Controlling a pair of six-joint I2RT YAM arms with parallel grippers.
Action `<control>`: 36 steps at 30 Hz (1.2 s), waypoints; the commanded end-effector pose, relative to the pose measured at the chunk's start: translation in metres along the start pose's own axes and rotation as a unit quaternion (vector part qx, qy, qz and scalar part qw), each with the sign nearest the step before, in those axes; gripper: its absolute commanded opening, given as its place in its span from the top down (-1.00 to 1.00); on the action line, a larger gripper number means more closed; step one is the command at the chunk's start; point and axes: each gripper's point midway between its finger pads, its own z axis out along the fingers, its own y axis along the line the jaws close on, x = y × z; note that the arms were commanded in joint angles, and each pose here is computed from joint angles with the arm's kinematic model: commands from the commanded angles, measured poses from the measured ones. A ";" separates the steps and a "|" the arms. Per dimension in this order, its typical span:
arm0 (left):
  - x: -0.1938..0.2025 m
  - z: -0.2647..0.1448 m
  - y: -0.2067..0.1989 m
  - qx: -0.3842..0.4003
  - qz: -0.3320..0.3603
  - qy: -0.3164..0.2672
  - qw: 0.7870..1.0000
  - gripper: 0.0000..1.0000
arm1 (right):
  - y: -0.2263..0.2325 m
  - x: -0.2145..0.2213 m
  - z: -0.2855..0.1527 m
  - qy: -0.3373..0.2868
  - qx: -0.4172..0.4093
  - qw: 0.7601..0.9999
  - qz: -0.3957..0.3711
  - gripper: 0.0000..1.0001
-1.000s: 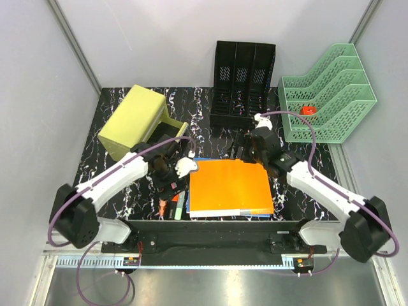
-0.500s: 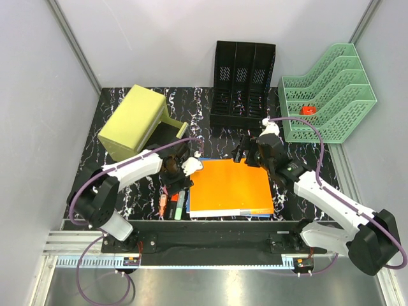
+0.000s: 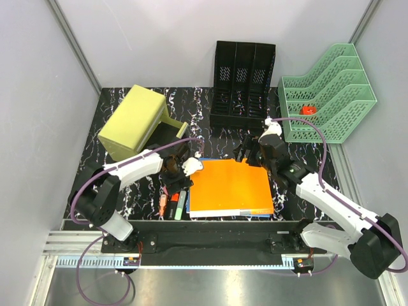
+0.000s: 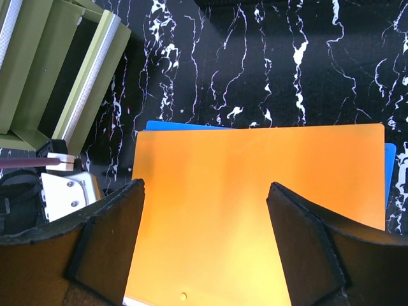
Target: Organize the desk
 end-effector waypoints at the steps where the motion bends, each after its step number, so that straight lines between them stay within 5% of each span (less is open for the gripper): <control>1: 0.004 0.020 -0.008 0.023 0.013 0.005 1.000 -0.74 | 0.003 -0.022 -0.008 -0.041 0.001 0.999 0.008 -0.69; 6: 0.014 0.022 -0.021 0.055 0.015 0.026 0.998 -0.52 | 0.002 -0.025 -0.011 -0.047 0.005 0.999 0.008 -0.68; 12: 0.027 0.021 -0.031 0.070 0.020 0.044 0.996 -0.73 | 0.004 -0.031 -0.015 -0.053 0.004 0.999 0.008 -0.67; 17: 0.032 0.022 -0.034 0.076 0.023 0.048 0.996 -0.70 | 0.006 -0.033 -0.013 -0.052 0.005 0.999 0.008 -0.66; 27: 0.004 0.003 -0.021 0.040 0.008 0.007 0.999 0.28 | 0.003 -0.033 -0.015 -0.055 0.008 0.998 0.008 -0.64; 36: -0.059 -0.090 0.019 -0.056 0.005 -0.121 0.991 0.66 | 0.000 -0.028 -0.013 -0.053 0.012 0.998 0.005 -0.64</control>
